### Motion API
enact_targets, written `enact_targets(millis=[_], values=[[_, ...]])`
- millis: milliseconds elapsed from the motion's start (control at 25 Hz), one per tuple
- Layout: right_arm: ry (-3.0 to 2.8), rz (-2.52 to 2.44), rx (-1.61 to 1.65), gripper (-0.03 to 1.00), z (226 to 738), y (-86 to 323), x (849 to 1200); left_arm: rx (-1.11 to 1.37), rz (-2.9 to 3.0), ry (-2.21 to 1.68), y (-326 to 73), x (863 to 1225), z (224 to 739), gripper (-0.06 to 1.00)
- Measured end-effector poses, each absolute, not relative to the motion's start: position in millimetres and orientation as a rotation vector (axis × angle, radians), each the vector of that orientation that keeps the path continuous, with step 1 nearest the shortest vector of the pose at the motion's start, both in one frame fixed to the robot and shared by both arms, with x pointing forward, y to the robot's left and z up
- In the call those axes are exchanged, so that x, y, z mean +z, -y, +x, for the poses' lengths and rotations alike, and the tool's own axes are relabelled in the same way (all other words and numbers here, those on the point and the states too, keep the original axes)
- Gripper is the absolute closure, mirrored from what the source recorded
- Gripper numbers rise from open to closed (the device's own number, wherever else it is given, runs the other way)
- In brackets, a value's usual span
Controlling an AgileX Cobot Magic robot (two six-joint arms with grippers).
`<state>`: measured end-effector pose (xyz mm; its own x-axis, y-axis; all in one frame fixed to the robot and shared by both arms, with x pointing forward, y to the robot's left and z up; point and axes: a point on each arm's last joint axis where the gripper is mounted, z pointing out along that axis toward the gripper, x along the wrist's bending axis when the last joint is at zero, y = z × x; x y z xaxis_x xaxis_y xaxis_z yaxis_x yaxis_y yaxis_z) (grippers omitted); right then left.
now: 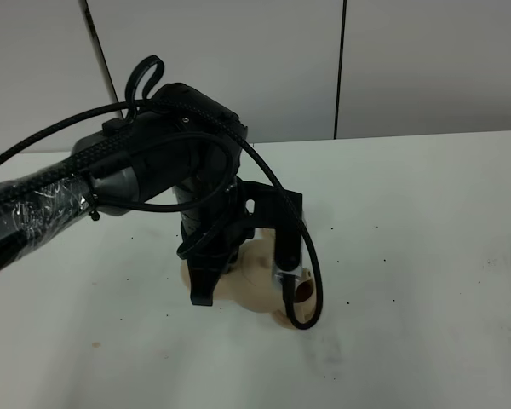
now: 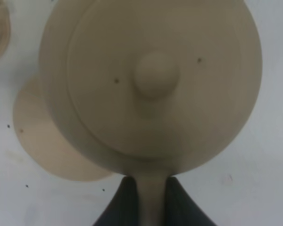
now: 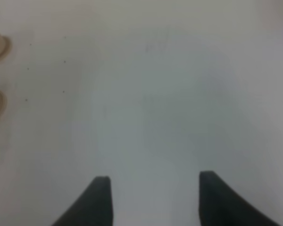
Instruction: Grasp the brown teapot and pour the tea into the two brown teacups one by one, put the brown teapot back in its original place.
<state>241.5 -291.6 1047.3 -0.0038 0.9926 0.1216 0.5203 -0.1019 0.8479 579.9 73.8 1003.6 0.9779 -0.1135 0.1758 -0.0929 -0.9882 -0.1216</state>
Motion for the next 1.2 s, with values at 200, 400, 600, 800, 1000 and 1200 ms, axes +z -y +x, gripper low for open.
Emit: enact_targets(millis=[200, 400, 600, 800, 1000, 1200], values=[[-1.575, 1.680, 1.015, 0.56, 242, 292, 1047, -0.240, -3.016, -0.091, -85, 1003, 585, 0.78], [-1.575, 1.680, 1.015, 0.56, 242, 292, 1047, -0.231, -3.016, -0.046, -92, 1003, 588, 0.78], [-1.575, 1.680, 1.015, 0.56, 242, 292, 1047, -0.223, -3.012, 0.003, -98, 1003, 591, 0.78], [-1.575, 1.680, 1.015, 0.56, 242, 292, 1047, -0.216, -3.014, 0.051, -105, 1004, 595, 0.78], [-1.575, 1.680, 1.015, 0.56, 242, 292, 1047, -0.247, -3.023, 0.091, -117, 1012, 596, 0.78], [-1.575, 1.680, 1.015, 0.56, 242, 292, 1047, -0.284, -3.034, 0.132, -132, 1012, 594, 0.78]])
